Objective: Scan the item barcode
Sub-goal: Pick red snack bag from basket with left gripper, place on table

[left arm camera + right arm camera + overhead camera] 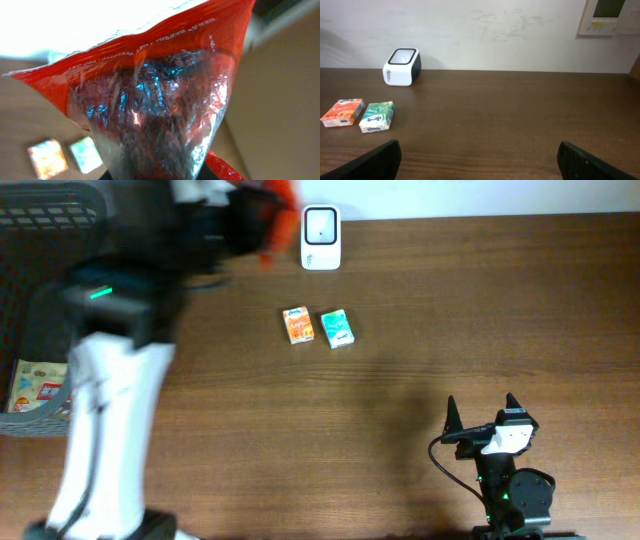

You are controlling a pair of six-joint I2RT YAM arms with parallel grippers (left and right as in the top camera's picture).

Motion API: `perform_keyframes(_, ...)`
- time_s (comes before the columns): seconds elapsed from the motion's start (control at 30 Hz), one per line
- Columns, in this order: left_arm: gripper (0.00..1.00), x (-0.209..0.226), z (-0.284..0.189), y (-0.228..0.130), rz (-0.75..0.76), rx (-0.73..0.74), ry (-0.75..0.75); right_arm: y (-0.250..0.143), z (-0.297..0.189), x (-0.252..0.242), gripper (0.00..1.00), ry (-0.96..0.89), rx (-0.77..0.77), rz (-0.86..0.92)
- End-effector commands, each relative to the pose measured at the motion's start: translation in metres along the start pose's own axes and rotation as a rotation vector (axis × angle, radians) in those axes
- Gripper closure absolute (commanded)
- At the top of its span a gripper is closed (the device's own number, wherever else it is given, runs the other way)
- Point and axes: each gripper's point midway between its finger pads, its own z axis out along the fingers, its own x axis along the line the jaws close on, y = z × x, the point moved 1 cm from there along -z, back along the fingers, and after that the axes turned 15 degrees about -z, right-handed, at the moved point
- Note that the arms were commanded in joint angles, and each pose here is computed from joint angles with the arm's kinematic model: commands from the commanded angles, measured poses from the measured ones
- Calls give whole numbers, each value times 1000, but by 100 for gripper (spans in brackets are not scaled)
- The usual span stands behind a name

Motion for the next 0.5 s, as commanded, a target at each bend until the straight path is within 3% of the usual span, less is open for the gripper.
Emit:
perform_keyframes(0.0,100,15,99,-73,93,178,106,-3,0,1,1,0,6,3)
perform_keyframes(0.13,100,43,202,-176,182,379,173,-3,0,1,2,0,6,3)
perform_keyframes(0.23,97,83,244,-205,230,356,308,-3,0,1,1,0,6,3)
perform_keyframes(0.27,94,92,255,-223,238,388,320,-3,0,1,1,0,6,3)
perform_keyframes(0.3,83,99,264,-239,248,412,331,-3,0,1,1,0,6,3)
perform_keyframes(0.37,77,110,278,-257,265,425,353,-3,0,1,2,0,6,3)
perform_keyframes(0.4,57,119,281,-260,271,420,379,-3,0,1,1,0,6,3)
perform_keyframes(0.43,1,122,283,-262,272,423,386,-3,0,1,1,0,6,3)
perform_keyframes(0.47,1,124,284,-263,272,424,388,-3,0,1,2,0,6,3)
